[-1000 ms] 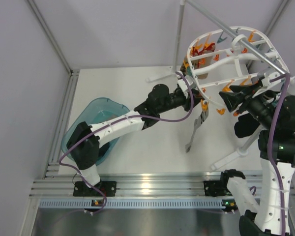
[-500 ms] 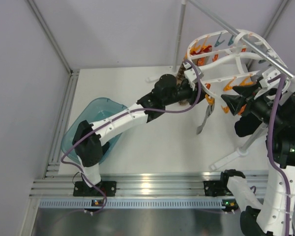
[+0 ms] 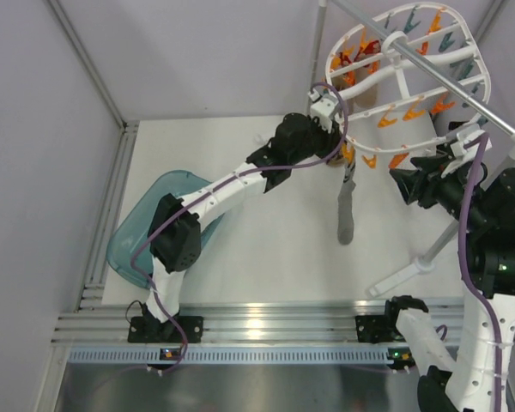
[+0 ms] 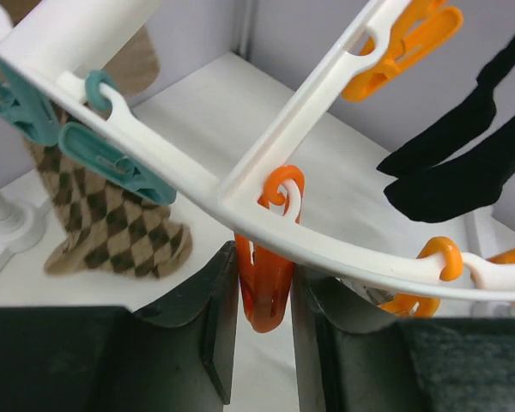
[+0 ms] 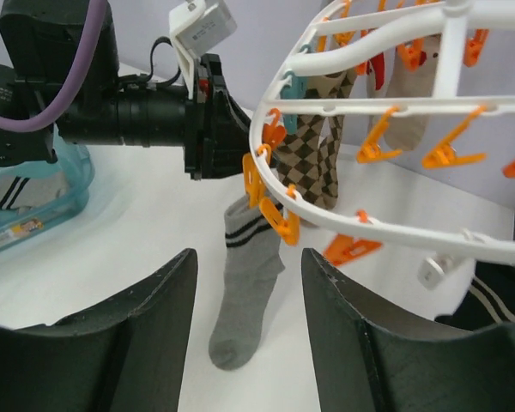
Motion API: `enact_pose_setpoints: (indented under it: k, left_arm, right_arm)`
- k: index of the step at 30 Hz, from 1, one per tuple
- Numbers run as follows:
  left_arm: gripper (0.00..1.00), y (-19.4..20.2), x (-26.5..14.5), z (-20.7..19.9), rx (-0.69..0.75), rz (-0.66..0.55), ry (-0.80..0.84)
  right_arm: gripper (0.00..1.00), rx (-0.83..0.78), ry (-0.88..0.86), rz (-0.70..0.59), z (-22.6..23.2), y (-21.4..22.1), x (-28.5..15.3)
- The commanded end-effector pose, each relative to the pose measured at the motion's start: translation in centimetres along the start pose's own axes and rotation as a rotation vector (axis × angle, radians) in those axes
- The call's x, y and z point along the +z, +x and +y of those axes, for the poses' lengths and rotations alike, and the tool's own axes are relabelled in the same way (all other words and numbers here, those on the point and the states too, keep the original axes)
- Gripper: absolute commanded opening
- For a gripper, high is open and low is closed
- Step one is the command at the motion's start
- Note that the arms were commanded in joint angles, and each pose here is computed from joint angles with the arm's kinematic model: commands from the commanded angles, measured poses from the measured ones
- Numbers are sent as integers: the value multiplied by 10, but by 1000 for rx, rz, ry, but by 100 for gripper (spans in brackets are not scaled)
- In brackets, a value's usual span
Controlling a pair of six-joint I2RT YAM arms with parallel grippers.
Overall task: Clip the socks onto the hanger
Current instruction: Open the clamp at the hanger.
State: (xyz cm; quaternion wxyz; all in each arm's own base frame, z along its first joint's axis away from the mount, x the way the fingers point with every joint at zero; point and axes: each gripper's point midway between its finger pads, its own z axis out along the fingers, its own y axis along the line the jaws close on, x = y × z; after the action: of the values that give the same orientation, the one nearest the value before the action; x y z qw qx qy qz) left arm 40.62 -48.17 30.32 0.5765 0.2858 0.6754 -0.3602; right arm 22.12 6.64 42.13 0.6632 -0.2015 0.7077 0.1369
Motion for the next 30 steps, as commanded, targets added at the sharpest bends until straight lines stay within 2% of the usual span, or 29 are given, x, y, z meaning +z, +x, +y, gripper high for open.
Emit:
enact_pose_setpoints:
  k: [1, 6, 10, 13, 18, 22, 27, 30]
  left_arm:
    - [0, -69, -8, 37, -41, -182, -124]
    - [0, -80, -15, 48, -37, -201, -146]
    - [0, -78, -25, 16, 1, -168, 5]
    - [0, -71, -35, 6, 56, -121, 44]
    - [0, -66, -51, -1, 123, -30, -3]
    - [0, -71, -62, -21, 141, -7, -2]
    - [0, -60, -61, -37, 164, 55, -20]
    - [0, -56, -61, -37, 152, 86, -35]
  right_arm:
    - [51, -14, 76, -41, -13, -9, -1]
    - [51, 9, 106, -49, -23, -5, 7]
    - [44, 35, -22, -58, -3, -3, 13]
    - [40, 60, -143, -57, 17, -3, 14]
    - [37, 192, -300, -94, 46, -12, 11]
    - [31, 277, -306, -105, 47, 5, 18]
    - [28, 344, -323, -183, 49, -8, 22]
    - [26, 348, -329, -176, 49, -5, 30]
